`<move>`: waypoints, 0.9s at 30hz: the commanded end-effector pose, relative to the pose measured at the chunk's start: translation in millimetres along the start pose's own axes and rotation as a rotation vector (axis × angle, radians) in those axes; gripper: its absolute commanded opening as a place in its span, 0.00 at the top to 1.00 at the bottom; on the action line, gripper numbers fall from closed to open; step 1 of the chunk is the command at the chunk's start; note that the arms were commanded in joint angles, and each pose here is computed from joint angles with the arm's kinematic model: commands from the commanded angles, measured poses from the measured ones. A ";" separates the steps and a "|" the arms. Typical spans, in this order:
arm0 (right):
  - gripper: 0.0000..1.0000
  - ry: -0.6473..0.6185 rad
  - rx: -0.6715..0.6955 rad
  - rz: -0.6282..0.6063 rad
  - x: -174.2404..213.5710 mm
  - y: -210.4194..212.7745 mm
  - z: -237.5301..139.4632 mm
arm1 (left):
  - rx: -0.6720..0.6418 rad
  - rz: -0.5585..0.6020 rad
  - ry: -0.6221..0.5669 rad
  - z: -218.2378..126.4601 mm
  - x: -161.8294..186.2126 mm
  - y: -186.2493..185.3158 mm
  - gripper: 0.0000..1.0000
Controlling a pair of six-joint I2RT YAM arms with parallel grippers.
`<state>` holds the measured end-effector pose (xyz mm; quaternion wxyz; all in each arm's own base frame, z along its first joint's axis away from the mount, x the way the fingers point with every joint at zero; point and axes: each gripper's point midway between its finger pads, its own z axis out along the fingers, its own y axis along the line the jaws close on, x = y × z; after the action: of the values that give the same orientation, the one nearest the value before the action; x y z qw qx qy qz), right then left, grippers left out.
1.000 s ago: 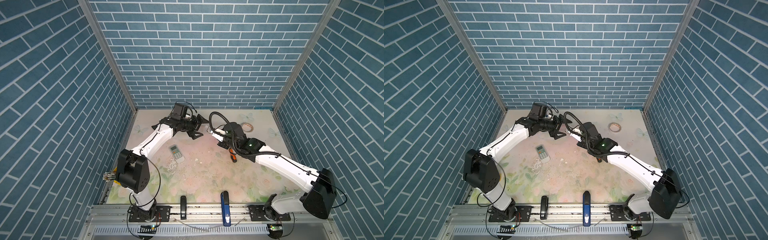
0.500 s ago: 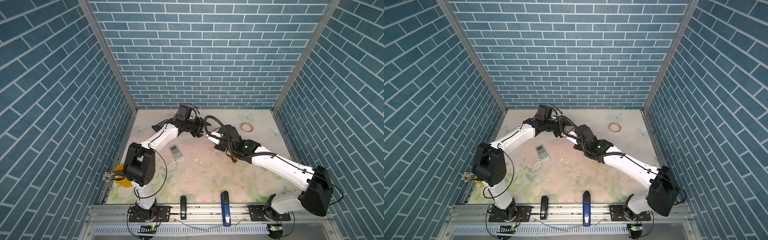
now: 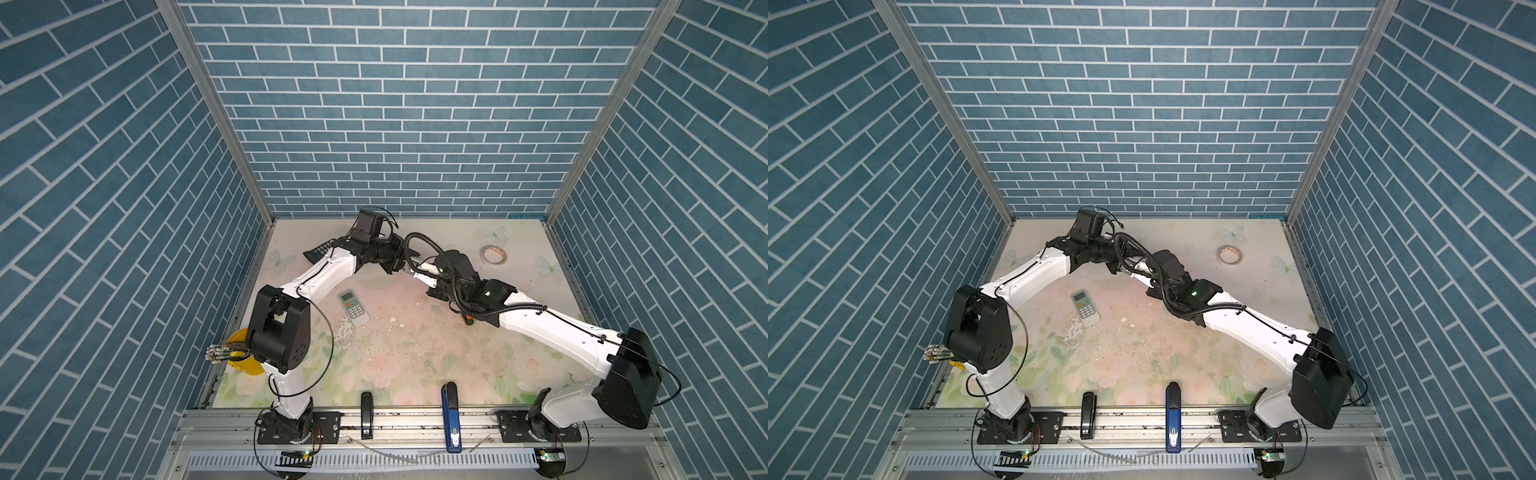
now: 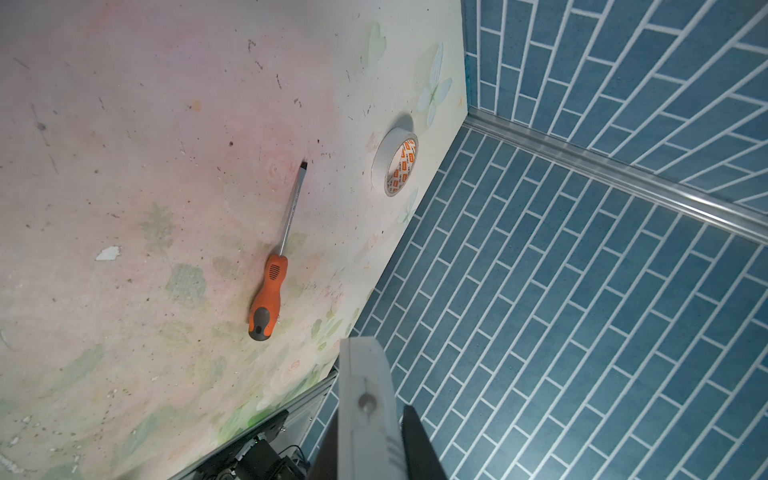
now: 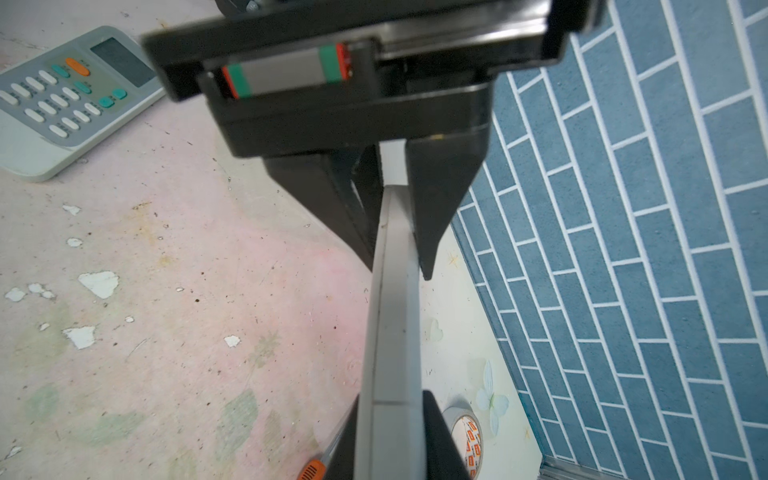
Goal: Unload the batteries from the remote control
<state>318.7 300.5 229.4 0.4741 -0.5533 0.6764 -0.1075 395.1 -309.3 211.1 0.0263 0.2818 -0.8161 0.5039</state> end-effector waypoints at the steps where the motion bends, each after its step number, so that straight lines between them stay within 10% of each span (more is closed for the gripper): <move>1: 1.00 -0.054 -0.002 0.038 -18.7 -6.6 -2.2 | 0.025 0.089 0.015 6.7 1.0 -4.6 0.87; 8: 0.97 -0.046 0.011 0.046 -19.2 -7.0 2.0 | 0.055 0.079 0.011 7.9 -0.5 -7.0 0.95; 20: 0.14 -0.036 0.034 0.086 -13.8 -11.2 -6.9 | 0.099 0.096 0.007 2.4 -2.5 -18.4 1.00; 27: 0.01 -0.035 0.033 0.130 -6.7 -15.0 -24.6 | 0.139 0.095 -0.008 0.6 -12.1 -23.2 1.00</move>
<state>316.8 300.0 234.1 0.4823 -0.5273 0.6934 -0.0926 410.7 -314.4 222.8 -0.0108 0.2538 -0.7999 0.5437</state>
